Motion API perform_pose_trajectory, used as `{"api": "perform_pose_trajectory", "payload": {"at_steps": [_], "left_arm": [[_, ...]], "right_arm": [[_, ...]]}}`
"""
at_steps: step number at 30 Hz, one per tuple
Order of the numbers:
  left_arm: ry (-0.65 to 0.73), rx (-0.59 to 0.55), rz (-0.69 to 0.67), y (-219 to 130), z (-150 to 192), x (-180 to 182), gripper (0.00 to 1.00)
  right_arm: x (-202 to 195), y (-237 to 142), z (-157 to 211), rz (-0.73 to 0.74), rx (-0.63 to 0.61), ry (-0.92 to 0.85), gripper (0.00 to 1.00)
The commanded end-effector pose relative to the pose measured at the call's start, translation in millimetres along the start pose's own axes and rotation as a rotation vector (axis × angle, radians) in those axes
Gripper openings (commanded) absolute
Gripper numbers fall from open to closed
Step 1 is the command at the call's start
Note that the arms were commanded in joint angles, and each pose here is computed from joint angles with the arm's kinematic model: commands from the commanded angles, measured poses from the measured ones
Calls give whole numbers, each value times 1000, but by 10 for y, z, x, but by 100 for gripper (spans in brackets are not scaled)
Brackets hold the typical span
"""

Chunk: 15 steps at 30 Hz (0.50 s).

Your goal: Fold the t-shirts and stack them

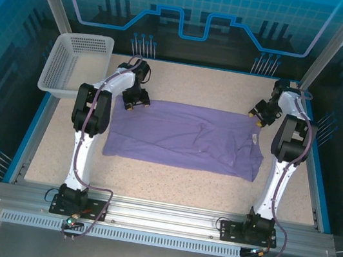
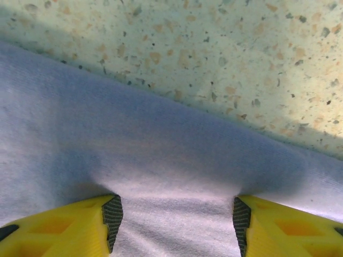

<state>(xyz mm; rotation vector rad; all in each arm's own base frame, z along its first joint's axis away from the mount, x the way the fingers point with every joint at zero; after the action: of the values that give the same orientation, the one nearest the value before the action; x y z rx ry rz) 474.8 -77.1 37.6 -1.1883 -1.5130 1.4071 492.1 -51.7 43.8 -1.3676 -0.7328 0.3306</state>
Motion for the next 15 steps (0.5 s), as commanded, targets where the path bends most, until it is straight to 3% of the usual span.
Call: {"api": "perform_pose_trajectory", "payload": {"at_steps": [1,5,8,11,15], "left_arm": [[-2,69,-75,104,103,261,67],[9,33,21,-146,-24,21,73],[16,-12,77,-410,-130,-150,83],[45,-72,136,-701,-184,-317,97],[72,-142,175,-1028,-137,-423,99]], "right_arm": [[-101,174,-97,47,32,32,45],[198,-37,-123,-60,4,-4,46],[395,-325,-89,-103,-60,-58,49],[466,-647,22,-95,-140,-86,49],[416,-727,413,-33,-139,-72,50]]}}
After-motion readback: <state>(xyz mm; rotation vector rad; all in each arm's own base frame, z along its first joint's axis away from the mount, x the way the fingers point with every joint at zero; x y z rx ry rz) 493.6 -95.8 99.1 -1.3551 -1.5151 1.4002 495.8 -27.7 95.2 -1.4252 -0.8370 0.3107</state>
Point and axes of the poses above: each hand's point on the last joint's axis, 136 mm out from that joint toward the fingers, its own y axis out along the fingers, its own x axis along the line the jaws close on, z = x × y, the point moved 2 cm from there along -y, back along the fingers, and after that the axes turned 9 degrees about y, right-handed, at the moved point
